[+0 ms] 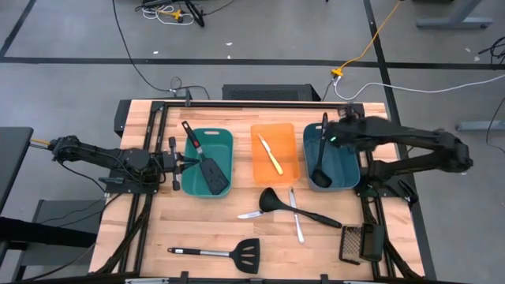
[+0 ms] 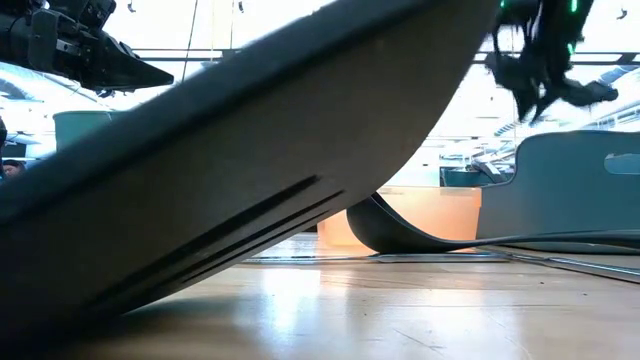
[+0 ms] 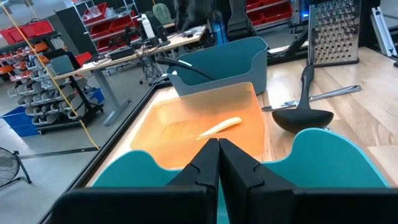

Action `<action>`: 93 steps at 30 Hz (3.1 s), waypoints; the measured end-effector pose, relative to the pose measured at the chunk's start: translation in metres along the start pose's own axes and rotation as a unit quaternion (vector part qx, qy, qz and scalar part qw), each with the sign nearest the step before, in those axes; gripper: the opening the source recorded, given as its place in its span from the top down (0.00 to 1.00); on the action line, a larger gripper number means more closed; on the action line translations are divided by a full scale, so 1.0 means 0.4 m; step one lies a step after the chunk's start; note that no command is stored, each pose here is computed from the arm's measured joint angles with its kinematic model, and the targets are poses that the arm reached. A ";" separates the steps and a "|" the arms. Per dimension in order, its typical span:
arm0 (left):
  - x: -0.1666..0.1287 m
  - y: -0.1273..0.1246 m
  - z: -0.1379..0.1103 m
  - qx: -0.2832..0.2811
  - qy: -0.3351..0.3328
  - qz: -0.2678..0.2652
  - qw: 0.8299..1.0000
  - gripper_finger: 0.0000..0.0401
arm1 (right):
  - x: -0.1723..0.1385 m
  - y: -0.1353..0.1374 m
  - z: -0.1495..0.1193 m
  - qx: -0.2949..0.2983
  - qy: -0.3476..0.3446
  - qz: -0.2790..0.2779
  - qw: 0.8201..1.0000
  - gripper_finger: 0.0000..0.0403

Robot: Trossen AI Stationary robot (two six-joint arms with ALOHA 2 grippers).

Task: Pick & Place Kitchen Items
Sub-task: Put the black spatula into the blue bin

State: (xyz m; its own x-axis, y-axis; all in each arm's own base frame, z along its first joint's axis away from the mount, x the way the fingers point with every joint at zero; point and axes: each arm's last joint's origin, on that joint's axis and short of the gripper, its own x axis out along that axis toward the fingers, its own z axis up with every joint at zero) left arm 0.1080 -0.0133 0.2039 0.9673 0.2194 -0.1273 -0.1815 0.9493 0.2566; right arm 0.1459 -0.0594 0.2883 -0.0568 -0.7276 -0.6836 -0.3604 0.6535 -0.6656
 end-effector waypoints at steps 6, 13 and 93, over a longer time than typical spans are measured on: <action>0.000 0.000 0.000 -0.001 0.000 0.000 1.000 0.96 | -0.191 -0.095 -0.104 0.284 -0.362 -0.033 0.887 0.91; 0.000 0.000 0.002 0.007 -0.005 0.001 1.000 0.96 | -0.280 -0.060 -0.251 0.376 -0.663 -0.024 0.646 0.98; 0.160 -0.320 0.220 -0.094 0.296 -0.137 0.941 0.92 | 0.086 0.271 -0.044 0.445 -0.702 0.056 0.554 0.98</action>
State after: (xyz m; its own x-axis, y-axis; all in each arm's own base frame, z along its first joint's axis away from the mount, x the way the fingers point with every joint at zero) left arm 0.2086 -0.1406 0.2472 0.7248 -0.0047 -0.6890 -0.0216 0.9993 -0.0296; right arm 0.0885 -0.0172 0.1981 0.9720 -0.2017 0.1208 0.2092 0.9764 -0.0529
